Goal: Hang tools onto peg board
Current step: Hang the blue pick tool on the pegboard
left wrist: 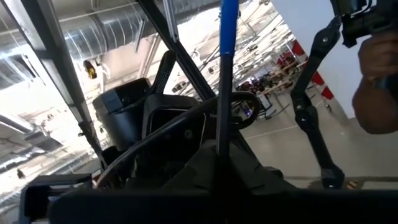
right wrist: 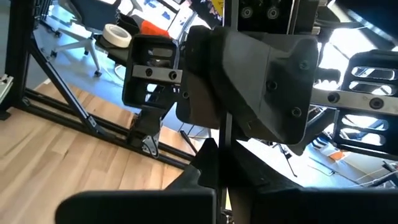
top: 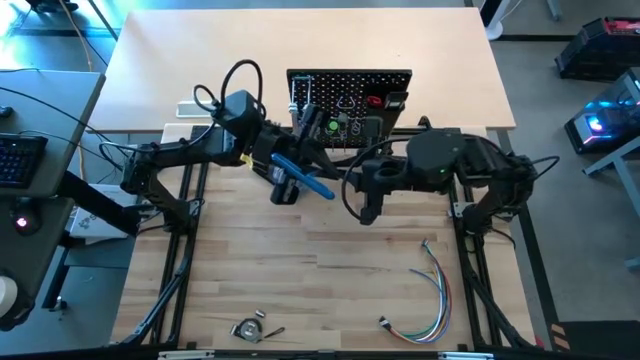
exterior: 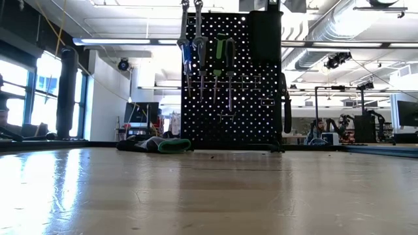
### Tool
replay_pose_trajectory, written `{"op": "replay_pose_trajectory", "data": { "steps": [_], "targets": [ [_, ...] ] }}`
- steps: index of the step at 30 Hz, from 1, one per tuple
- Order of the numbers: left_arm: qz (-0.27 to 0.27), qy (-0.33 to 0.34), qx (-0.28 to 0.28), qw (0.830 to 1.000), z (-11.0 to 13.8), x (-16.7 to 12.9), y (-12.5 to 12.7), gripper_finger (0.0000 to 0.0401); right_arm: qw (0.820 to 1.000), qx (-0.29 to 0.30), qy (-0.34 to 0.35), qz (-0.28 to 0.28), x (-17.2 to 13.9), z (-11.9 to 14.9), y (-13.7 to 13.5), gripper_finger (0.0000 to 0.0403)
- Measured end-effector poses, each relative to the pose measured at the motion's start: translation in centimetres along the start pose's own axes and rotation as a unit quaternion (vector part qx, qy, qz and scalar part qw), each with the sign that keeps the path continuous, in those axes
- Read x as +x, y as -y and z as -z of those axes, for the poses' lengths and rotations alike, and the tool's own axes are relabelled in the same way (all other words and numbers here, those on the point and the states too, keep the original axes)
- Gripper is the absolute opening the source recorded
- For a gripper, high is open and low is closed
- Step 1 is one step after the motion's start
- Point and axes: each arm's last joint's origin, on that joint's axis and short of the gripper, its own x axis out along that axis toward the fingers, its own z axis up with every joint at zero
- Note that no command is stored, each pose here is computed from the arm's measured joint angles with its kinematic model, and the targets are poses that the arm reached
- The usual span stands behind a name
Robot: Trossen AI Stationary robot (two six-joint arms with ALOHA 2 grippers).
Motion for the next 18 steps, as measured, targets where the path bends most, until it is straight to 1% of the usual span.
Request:
{"op": "replay_pose_trajectory", "data": {
  "steps": [6, 13, 18],
  "targets": [
    [-0.005, -0.006, -0.019, 1.000, 0.1, -0.5, -0.5, 0.0040, 1.000, 0.001, -0.001, 0.001, -0.6, 0.0, 0.3, 0.0002],
    [-0.014, -0.019, -0.033, 0.999, 0.2, -1.2, -1.1, 0.0100, 1.000, 0.019, -0.007, -0.005, -1.6, 0.2, 0.6, 0.0001],
    [-0.015, -0.043, -0.021, 0.999, -0.9, -2.1, -1.1, 0.0140, 0.999, 0.037, -0.029, -0.017, -2.3, 0.6, 0.8, 0.0001]
  ]
}}
